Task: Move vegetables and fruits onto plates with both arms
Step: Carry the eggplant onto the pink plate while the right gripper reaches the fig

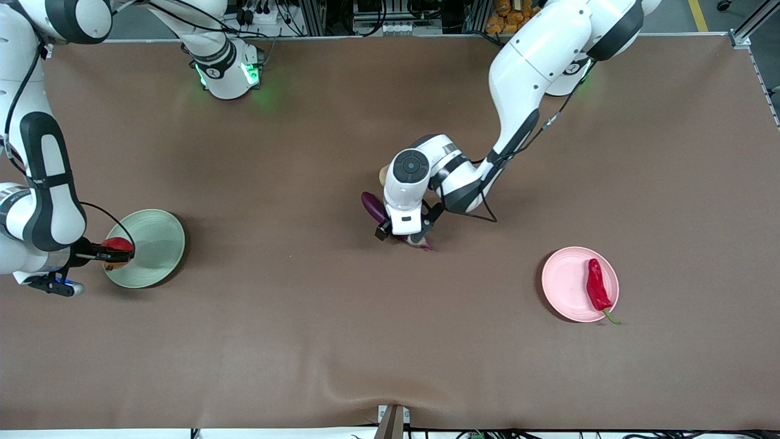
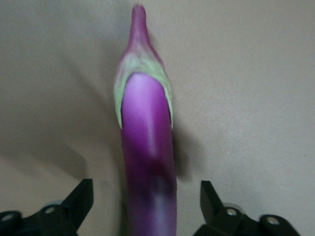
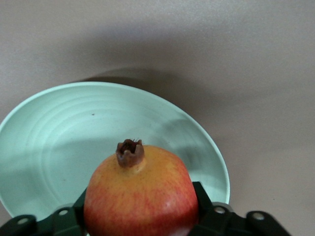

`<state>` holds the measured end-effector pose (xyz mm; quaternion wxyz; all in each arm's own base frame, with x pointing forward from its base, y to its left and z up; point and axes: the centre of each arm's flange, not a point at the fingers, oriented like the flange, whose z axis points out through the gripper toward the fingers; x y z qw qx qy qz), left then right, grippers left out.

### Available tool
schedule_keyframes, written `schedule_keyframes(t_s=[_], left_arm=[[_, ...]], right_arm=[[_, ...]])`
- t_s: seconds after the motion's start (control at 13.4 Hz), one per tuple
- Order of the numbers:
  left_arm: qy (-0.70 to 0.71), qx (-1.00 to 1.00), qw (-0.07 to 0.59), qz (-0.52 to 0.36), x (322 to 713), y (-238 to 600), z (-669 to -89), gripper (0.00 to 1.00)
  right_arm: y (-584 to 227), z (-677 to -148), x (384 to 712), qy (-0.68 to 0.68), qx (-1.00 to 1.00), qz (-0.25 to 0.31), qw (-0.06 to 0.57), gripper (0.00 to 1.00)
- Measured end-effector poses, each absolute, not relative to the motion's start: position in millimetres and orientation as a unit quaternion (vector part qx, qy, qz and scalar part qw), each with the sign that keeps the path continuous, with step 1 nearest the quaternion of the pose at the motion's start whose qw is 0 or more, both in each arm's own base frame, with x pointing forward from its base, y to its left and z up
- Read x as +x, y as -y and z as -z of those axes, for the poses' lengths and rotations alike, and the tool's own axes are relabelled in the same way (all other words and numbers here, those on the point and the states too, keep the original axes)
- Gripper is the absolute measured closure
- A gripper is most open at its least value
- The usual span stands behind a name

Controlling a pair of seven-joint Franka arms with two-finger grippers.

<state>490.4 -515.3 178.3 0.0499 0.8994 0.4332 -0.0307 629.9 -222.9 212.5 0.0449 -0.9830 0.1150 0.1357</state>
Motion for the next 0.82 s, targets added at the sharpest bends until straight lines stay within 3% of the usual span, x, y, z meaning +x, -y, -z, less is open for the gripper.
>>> schedule_keyframes(t_s=[0.15,0.3,0.37,0.52,0.82], left_arm=[[-0.412,0.909,0.053,0.026,491,516,-176,0.35],[-0.386,0.92,0.058,0.02,498,514,-180,0.56],[-0.376,0.925,0.062,0.014,503,514,-184,0.62],[-0.363,0.928,0.079,-0.007,526,508,-207,0.62],[-0.338,0.935,0.095,-0.06,618,416,-293,0.64]], right_arm=[[203,-218,635,-0.099,-0.983,-0.143,0.06,0.0],[163,-228,643,-0.08,-0.979,-0.16,0.099,0.0],[140,-233,648,-0.068,-0.977,-0.165,0.115,0.0],[84,-235,652,-0.051,-0.971,-0.19,0.137,0.0],[-58,-245,645,-0.045,-0.953,-0.254,0.162,0.0]])
